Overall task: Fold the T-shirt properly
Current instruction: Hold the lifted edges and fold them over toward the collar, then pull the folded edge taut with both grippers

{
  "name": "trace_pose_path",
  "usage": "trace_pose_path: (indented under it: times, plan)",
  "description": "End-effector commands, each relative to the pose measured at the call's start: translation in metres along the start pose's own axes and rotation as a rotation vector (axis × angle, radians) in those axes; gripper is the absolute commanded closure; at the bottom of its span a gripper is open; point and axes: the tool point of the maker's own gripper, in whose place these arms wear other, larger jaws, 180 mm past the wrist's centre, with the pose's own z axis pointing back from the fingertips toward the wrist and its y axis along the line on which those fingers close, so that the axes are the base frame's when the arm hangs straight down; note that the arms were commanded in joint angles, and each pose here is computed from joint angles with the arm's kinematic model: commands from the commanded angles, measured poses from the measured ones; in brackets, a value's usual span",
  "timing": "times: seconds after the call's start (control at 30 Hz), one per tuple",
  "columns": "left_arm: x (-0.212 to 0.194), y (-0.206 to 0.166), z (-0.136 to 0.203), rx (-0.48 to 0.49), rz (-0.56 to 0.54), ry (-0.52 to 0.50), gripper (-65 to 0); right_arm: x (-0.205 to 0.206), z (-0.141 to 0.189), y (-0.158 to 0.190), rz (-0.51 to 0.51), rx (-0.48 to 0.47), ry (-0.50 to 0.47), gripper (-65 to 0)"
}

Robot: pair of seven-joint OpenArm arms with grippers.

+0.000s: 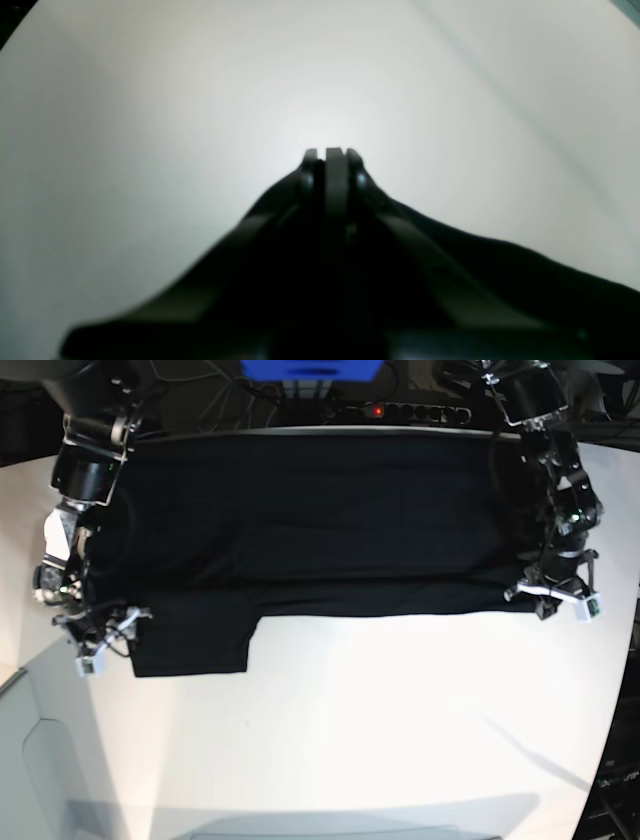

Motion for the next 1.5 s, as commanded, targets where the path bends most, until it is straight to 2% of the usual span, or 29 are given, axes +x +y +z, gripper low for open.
trace_pose_path:
  times: [0.0,0.2,0.3,0.53,0.63,0.73,0.87,1.0,1.27,1.47]
  plan:
    - [0.02,0.0,0.001,-0.002,-0.009,-0.059,-0.1,0.02,0.004,-0.005,0.013,-0.008,-0.053,-37.4]
    - [0.019,0.001,0.0,-0.001,-0.006,-0.054,-0.1,0.003,0.002,-0.001,0.014,0.0,-0.017,-37.3]
    - [0.02,0.001,0.0,-0.001,-0.007,-0.056,-0.1,0.002,-0.002,0.012,0.057,0.027,-0.001,-34.8]
    - [0.02,0.0,0.0,-0.002,-0.008,-0.056,-0.1,0.007,-0.007,0.028,0.108,0.056,0.0,-7.7]
    - [0.02,0.0,0.0,-0.002,-0.008,-0.056,-0.1,0.027,-0.004,0.026,0.115,0.047,-0.044,0.0]
    - [0.022,0.0,0.001,-0.003,-0.01,-0.063,-0.1,0.055,0.011,0.016,0.158,0.013,-0.11,0.0]
    - [0.024,0.0,0.001,-0.003,-0.013,-0.066,-0.1,0.097,0.037,0.022,0.225,-0.01,-0.232,0.0]
    - [0.029,-0.002,0.004,-0.01,-0.019,-0.08,-0.1,0.112,0.071,0.029,0.281,-0.042,-0.329,0.0]
    - [0.031,-0.006,0.007,-0.018,-0.023,-0.091,-0.1,0.079,0.128,0.045,0.358,-0.076,-0.369,0.0]
    - [0.027,-0.004,0.008,-0.014,-0.027,-0.08,-0.1,0.045,0.162,0.041,0.316,-0.13,-0.356,0.0]
